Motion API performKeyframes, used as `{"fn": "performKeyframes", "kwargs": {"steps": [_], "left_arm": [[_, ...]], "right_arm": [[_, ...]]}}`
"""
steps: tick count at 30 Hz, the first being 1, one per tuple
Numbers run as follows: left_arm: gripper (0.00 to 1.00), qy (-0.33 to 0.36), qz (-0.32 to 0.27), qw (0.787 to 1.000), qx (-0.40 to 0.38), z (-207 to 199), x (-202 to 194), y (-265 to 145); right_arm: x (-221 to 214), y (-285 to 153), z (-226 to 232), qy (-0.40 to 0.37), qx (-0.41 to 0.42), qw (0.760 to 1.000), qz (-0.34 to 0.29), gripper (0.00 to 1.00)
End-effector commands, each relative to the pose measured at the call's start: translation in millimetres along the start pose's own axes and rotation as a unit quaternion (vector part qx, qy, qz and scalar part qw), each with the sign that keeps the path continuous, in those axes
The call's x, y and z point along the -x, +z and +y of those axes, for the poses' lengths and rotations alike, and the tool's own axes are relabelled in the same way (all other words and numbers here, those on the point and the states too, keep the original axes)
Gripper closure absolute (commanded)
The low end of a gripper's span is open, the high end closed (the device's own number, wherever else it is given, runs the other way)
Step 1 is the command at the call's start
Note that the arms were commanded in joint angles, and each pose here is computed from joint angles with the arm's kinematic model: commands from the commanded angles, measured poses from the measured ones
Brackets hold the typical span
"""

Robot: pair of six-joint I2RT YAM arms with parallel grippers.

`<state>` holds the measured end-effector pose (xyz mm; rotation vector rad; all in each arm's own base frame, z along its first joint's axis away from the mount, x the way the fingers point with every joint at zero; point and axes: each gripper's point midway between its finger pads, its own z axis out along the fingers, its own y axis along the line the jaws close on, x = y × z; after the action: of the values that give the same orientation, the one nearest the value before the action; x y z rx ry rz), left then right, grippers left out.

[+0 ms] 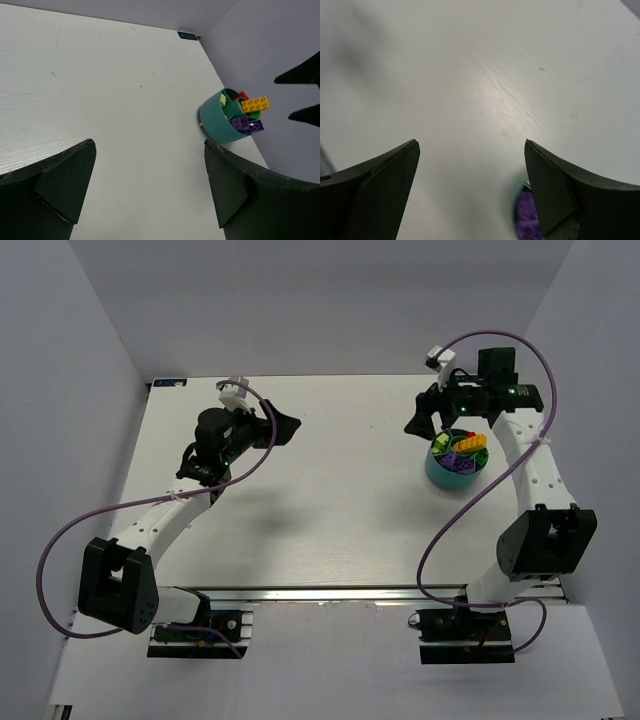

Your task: Sort the legos into containers by color

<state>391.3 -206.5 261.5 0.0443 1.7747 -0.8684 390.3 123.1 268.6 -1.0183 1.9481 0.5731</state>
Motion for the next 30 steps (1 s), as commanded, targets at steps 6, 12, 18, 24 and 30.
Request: {"fn": "performKeyframes", "kwargs": {"steps": [6,12,18,24,30], "left_arm": [[0.02,0.003,-0.051,0.999,0.014,-11.4,40.2,-16.9],[0.02,-0.014,-0.084,0.996,0.025,-13.1,45.6,-37.7],[0.02,-0.026,-0.097,0.994,0.045,-8.2,43.4,-55.3],[0.02,-0.038,-0.108,0.992,0.055,-5.3,41.2,-66.4],[0.02,-0.042,-0.118,0.991,0.056,-7.4,42.9,-76.8]], "right_arm": [[59.4,14.1,27.6,0.070,0.076,0.987,-0.127,0.11],[55.1,18.5,12.6,0.093,0.030,0.988,-0.121,0.11],[60.0,1.1,-2.1,0.078,-0.061,0.983,-0.154,0.11],[47.8,-8.4,-5.9,0.085,-0.111,0.978,-0.157,0.10],[41.8,-14.2,4.9,0.091,-0.112,0.976,-0.166,0.11]]}}
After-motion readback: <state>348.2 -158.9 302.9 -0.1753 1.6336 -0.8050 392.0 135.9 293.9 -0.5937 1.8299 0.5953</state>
